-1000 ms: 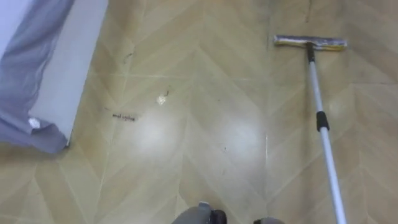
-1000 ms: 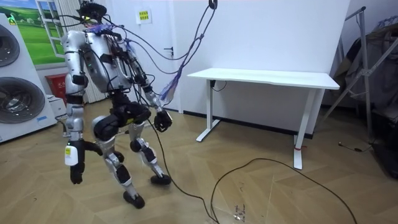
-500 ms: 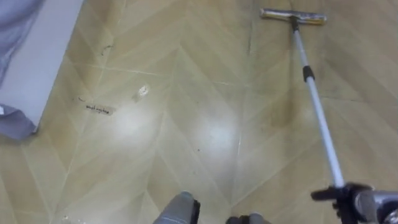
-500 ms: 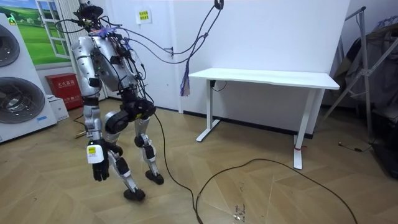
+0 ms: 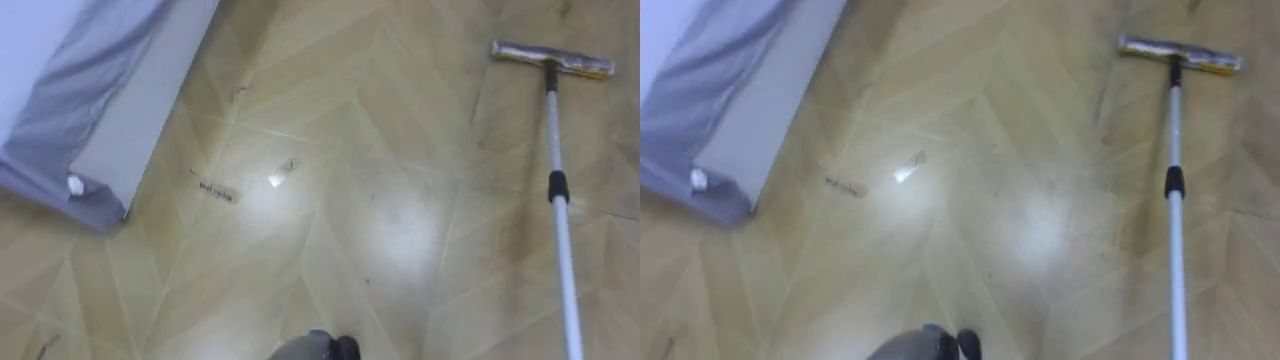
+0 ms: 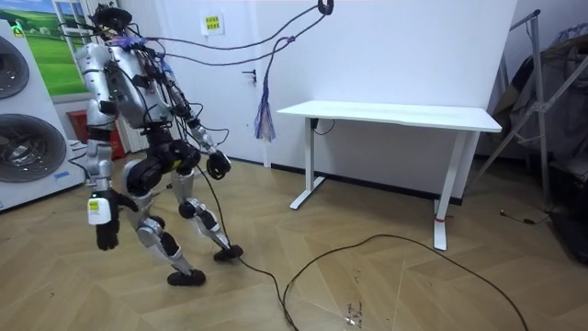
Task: Mop floor
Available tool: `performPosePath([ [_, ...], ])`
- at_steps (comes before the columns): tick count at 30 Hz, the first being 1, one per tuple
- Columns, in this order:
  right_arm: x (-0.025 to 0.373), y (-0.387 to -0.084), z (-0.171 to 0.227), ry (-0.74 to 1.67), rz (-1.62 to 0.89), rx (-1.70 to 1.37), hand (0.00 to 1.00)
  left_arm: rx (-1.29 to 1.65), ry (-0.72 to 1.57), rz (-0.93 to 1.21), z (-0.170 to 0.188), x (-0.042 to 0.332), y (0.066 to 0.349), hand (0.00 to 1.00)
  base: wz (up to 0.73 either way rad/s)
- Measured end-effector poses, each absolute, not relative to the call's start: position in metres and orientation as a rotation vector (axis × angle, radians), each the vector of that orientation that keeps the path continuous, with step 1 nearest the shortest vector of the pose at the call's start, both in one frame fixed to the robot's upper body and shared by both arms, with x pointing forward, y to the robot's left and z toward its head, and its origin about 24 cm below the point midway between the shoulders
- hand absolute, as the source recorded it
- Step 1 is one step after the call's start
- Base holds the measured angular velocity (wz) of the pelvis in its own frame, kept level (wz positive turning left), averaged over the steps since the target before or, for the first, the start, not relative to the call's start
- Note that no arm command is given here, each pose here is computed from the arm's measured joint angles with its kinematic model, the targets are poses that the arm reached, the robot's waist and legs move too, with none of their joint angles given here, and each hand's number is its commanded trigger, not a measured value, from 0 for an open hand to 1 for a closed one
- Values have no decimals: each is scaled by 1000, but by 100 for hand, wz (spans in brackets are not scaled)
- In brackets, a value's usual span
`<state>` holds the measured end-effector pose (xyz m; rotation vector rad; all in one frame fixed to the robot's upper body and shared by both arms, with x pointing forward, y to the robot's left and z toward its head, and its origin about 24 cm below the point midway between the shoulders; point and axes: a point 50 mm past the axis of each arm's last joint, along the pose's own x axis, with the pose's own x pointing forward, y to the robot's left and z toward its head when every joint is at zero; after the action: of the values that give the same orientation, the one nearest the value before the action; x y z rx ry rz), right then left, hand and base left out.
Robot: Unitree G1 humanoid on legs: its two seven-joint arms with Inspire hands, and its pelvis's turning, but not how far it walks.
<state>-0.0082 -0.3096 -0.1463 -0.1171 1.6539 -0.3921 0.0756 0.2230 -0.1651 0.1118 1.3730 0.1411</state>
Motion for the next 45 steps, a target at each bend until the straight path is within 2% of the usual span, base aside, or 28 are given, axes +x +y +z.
performPosePath([
  [2,-13,-303,-149,1664,-391,-119,100,99,1329,153,-164,84,219,0,-93],
  [5,2,-291,-155,1644,-333,-179,100,49,1320,172,-166,83,210,0,-137],
  [9,36,-282,-156,1625,-251,-266,100,51,1378,241,-167,66,221,0,-38],
  [11,63,-287,-150,1599,-275,-263,100,42,1386,266,-166,65,226,0,29],
  [14,134,-315,-120,1447,-314,-302,100,13,1419,346,-163,56,246,0,31],
  [16,195,-339,-80,1237,-348,-349,100,82,1424,373,-158,53,264,0,39],
  [19,230,-346,-52,1118,-335,-365,100,125,1437,363,-156,43,269,0,51],
  [26,187,-348,-79,1213,-366,-242,100,96,1453,252,-161,40,255,0,58],
  [31,88,-342,-120,1475,-365,-225,100,91,1361,182,-161,76,235,0,7],
  [35,53,-312,-143,1554,-308,-263,100,72,1285,169,-159,93,228,0,-15],
  [38,47,-300,-149,1566,-303,-262,100,50,1291,152,-162,91,217,0,-61],
  [40,57,-292,-151,1523,-279,-277,100,54,1303,159,-164,86,212,0,-83],
  [45,69,-287,-151,1499,-245,-329,100,63,1336,206,-166,75,214,0,-22],
])
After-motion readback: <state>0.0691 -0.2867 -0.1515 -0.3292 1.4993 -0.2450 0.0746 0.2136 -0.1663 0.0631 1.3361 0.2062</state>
